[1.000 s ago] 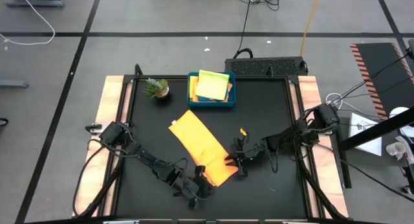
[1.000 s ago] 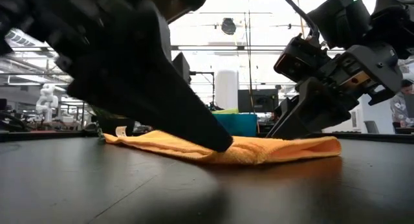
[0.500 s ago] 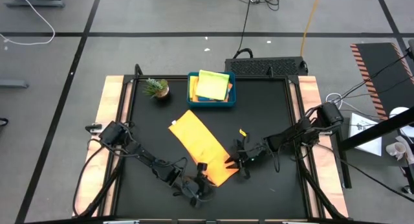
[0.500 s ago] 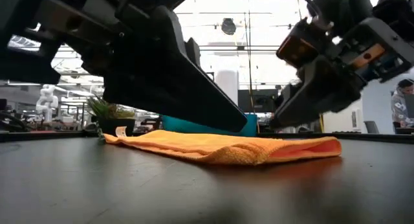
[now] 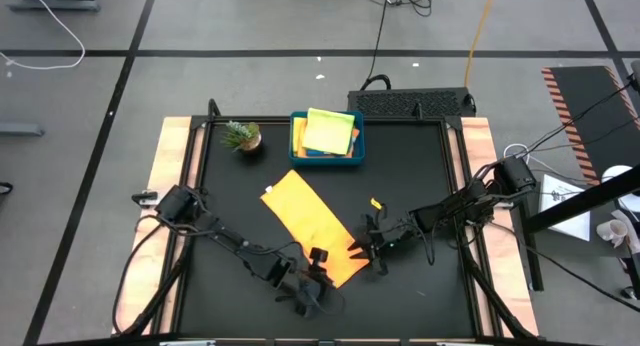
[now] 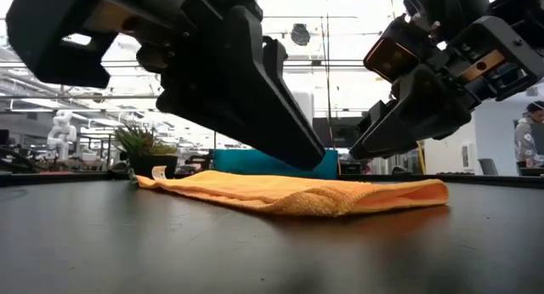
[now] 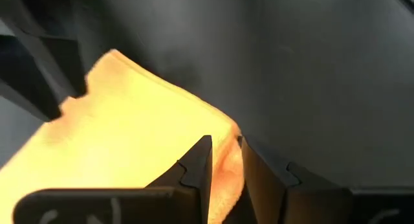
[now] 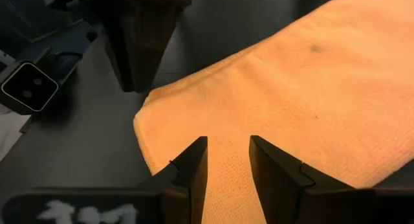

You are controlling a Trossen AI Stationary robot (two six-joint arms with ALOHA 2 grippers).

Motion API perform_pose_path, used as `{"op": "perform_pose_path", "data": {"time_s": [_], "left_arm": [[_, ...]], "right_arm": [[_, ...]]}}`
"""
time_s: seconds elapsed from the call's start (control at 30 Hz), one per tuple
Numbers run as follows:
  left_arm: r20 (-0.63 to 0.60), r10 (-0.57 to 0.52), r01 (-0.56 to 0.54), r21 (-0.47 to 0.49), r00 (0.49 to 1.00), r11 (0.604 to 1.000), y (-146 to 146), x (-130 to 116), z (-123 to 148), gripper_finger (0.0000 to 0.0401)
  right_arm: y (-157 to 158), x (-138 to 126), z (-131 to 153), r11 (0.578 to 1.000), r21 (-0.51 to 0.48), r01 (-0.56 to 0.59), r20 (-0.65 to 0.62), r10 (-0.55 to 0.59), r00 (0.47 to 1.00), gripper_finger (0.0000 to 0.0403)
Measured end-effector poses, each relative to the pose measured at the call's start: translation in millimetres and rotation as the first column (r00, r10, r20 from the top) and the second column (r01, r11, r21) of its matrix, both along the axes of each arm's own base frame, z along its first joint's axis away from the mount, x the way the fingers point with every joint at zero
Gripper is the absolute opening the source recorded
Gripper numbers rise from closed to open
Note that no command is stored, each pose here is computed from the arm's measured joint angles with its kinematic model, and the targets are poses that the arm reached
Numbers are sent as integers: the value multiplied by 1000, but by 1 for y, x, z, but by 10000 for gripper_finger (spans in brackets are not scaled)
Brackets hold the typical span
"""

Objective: Fold microfiber towels
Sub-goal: Fold the orange microfiber cloth

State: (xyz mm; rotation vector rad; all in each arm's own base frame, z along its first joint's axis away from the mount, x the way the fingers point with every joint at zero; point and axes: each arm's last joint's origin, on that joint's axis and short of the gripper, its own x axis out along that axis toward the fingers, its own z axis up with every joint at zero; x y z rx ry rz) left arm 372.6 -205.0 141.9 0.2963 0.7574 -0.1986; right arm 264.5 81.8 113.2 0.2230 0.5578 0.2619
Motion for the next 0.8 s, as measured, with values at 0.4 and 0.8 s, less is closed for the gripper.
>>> {"op": "perform_pose_path", "data": {"time_s": [0.4,0.8], "left_arm": [[-8,-6,6,-32,1000,999,-1,2,1,226],[-44,23,-20,59,999,998,1,1,-14,263]], "right_arm": [[0,-1,-1,1000,-11,-4,-13,4,1000,105],[0,-1,-2,1000,-23,-12,-12,12,1000,105]]}}
